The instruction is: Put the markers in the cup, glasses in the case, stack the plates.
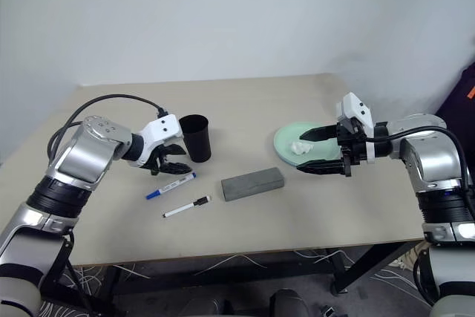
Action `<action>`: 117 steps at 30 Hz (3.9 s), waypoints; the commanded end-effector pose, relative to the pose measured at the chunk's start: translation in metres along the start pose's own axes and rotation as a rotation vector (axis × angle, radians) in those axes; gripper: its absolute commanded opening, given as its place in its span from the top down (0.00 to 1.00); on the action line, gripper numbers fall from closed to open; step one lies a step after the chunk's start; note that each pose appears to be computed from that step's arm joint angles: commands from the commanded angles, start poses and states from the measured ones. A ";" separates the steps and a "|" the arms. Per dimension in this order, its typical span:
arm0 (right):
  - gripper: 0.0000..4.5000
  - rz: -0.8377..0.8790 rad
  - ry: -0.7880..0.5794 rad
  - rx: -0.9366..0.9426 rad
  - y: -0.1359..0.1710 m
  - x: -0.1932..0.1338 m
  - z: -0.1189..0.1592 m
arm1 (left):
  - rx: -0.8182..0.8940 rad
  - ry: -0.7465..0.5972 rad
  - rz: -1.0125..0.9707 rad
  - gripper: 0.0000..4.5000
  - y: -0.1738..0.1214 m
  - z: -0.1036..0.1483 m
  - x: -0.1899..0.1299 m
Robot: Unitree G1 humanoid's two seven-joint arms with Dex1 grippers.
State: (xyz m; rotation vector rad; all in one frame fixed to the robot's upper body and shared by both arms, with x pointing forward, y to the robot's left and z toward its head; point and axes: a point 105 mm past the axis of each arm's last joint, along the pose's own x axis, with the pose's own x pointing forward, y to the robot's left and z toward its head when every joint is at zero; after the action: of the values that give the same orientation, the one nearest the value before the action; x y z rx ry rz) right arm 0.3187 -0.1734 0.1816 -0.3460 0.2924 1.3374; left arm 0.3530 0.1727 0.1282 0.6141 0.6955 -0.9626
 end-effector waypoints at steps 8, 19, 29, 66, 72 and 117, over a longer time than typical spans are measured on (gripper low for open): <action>0.00 -0.002 -0.030 -0.044 0.000 0.000 0.013 | -0.030 0.042 -0.060 0.28 0.021 -0.016 -0.007; 0.00 -0.008 -0.032 -0.039 0.002 -0.001 0.012 | 0.067 0.122 -0.140 0.28 0.022 -0.038 0.011; 0.00 -0.012 -0.035 -0.037 0.005 -0.001 0.011 | 0.065 0.158 -0.156 0.28 0.020 -0.049 0.026; 0.00 0.012 -0.029 -0.031 0.009 0.001 0.013 | -0.100 0.158 -0.119 0.97 0.017 -0.069 0.054; 0.00 0.015 -0.031 -0.031 0.009 0.002 0.014 | -0.096 0.145 -0.148 0.98 0.014 -0.070 0.052; 0.00 0.020 -0.060 -0.043 0.007 0.006 0.023 | -0.262 -1.043 0.591 0.98 0.101 0.100 -0.032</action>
State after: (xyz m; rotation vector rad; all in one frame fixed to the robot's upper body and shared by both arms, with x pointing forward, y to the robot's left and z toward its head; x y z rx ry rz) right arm 0.3132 -0.1611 0.1843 -0.3278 0.2811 1.3650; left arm 0.4539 0.1593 0.2091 0.0138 -0.2095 -0.5176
